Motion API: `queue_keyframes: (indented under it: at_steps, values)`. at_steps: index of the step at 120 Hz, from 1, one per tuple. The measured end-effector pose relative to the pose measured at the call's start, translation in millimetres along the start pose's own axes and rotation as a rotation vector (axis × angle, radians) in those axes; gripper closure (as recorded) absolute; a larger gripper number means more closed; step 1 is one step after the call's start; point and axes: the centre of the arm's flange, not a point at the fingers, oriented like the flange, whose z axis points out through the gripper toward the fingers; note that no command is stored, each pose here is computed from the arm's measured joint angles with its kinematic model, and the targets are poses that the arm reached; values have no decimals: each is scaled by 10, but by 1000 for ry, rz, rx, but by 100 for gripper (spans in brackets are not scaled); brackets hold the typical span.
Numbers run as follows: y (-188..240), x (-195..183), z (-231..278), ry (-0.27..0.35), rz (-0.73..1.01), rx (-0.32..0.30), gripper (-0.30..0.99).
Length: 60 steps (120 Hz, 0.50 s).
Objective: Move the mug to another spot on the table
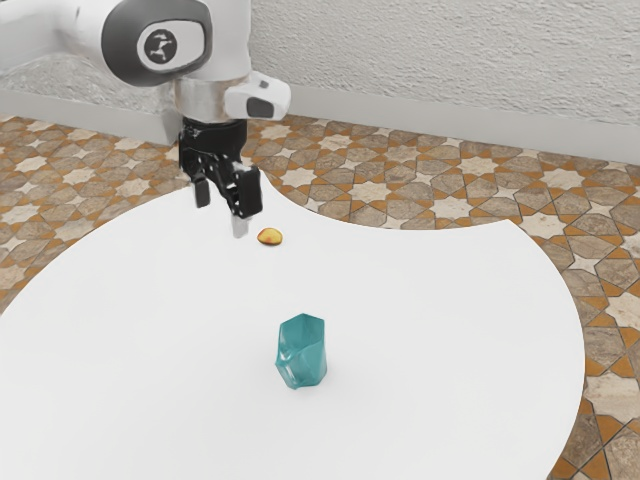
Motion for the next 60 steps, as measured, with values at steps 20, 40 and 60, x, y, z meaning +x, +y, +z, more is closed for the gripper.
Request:
queue_keyframes:
  at_steps: [20, 40, 60]
  values:
    - [-123, 202, 289, 5, -24, 38, 0]
    - [47, 667, 1419, -66, -58, -63, 0]
    - [234, 662, 2135, -74, -117, -118, 0]
